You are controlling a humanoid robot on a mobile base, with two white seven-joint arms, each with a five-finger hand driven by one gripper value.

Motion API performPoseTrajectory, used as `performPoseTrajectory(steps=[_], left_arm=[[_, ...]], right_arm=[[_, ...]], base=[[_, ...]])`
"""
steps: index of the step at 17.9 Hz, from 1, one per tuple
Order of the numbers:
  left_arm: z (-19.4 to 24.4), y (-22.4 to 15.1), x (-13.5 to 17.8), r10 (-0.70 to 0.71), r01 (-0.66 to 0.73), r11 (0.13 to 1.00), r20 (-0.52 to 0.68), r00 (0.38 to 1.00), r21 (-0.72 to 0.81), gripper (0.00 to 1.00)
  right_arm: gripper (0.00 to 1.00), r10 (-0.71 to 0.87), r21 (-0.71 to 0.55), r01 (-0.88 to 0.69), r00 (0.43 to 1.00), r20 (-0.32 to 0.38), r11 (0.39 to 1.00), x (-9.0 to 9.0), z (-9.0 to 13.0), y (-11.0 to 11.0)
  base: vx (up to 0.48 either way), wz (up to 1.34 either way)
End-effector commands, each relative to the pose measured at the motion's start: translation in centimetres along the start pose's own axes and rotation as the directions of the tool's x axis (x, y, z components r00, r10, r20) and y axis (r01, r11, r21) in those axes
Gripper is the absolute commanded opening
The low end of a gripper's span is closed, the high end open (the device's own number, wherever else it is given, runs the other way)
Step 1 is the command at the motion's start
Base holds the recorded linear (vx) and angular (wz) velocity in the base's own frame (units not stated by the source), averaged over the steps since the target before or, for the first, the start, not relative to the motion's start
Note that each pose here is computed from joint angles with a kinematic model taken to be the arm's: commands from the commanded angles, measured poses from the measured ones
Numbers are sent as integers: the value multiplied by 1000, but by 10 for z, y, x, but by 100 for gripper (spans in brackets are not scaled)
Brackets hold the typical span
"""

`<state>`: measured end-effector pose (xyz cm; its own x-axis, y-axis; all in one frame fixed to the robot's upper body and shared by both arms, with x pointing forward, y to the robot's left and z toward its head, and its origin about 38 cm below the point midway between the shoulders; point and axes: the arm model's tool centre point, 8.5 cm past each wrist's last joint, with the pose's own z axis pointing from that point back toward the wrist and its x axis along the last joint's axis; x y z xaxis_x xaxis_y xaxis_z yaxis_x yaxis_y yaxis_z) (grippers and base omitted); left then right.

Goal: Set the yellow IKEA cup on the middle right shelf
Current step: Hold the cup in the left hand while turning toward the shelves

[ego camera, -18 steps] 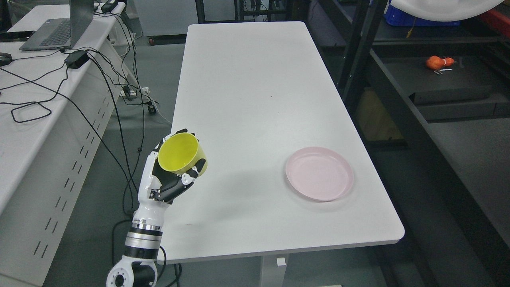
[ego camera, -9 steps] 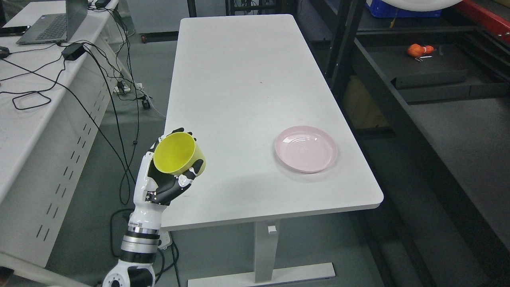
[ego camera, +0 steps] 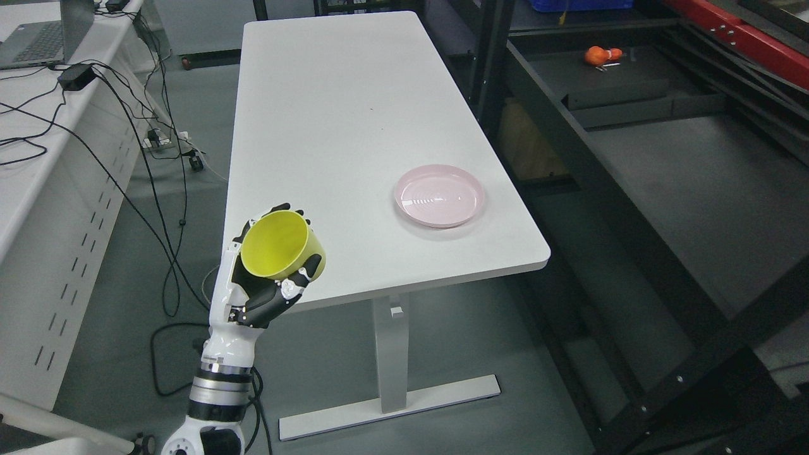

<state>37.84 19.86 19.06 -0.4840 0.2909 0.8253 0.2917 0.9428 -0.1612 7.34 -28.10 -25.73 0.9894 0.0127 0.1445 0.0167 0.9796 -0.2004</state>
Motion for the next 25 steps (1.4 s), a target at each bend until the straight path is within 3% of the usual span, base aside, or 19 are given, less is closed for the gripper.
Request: performPoseTrajectory(steps=[1,25], left_arm=[[1,2,5,-14,14,1000,6,1000,-13,1],[1,-29,-7,30,-33,996,-25,999,-88,1]], right_arm=[[100,-4,-13,3,1000,-14,1000,-9,-1,-10],[99,-4,-13,3,1000,-14,1000,-9,-1,-10]], base=[[-234,-312],[-217,-744]])
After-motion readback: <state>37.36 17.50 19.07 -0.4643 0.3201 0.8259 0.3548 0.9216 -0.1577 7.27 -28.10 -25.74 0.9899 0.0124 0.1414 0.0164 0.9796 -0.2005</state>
